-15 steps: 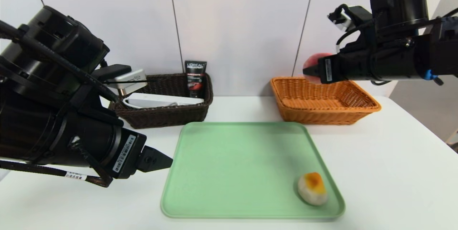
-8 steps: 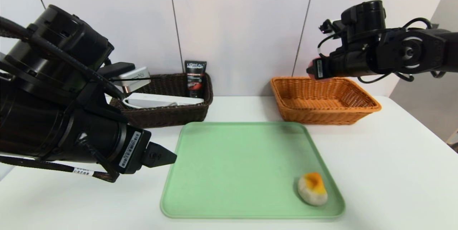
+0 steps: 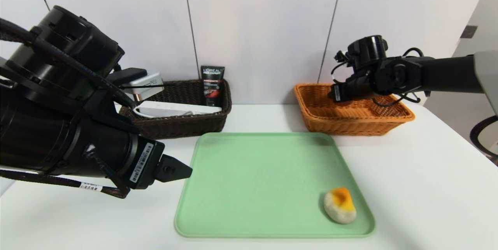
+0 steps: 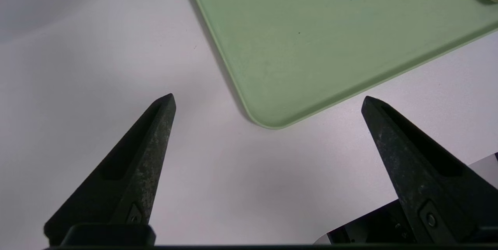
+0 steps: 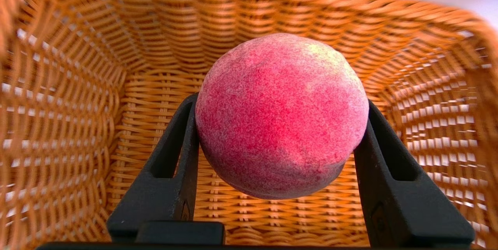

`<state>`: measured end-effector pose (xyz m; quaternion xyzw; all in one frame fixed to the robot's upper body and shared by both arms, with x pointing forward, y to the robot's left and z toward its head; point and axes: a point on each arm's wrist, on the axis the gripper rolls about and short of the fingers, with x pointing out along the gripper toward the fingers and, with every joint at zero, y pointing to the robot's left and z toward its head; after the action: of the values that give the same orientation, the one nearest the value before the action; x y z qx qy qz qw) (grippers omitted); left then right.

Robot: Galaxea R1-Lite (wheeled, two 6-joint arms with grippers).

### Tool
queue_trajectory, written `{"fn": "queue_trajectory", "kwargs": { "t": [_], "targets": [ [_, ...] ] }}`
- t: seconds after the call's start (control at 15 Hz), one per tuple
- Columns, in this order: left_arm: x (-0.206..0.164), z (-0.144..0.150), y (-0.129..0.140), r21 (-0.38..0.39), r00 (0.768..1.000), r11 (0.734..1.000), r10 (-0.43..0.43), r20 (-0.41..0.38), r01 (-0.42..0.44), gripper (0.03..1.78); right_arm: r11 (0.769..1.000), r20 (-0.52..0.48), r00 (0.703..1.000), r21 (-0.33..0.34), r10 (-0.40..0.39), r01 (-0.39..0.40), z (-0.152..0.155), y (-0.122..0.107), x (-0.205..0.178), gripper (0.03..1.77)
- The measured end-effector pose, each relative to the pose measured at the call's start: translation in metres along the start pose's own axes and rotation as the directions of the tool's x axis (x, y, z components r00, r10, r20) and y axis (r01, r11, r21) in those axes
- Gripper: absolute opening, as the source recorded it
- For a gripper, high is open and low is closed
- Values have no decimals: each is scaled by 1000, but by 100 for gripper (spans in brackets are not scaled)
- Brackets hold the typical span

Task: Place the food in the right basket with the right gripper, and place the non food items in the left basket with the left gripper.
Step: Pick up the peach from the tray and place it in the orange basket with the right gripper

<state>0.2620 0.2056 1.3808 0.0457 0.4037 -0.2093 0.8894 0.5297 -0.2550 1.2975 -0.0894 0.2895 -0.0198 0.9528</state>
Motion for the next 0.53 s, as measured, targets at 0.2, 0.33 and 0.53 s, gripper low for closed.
{"fn": "queue_trajectory", "kwargs": {
  "t": [0.2,0.33,0.53],
  "targets": [
    [-1,0,0,0,1000,1000,-1,3,1,169,1000,-13,1000,1,4,-4,-2,-1,6,134],
    [-1,1,0,-1,1000,1000,-1,5,1,169,1000,-13,1000,2,5,-5,-1,-2,6,142],
    [-1,1,0,0,1000,1000,-1,5,1,169,1000,-25,999,3,28,-28,-1,-4,2,151]
  ]
}}
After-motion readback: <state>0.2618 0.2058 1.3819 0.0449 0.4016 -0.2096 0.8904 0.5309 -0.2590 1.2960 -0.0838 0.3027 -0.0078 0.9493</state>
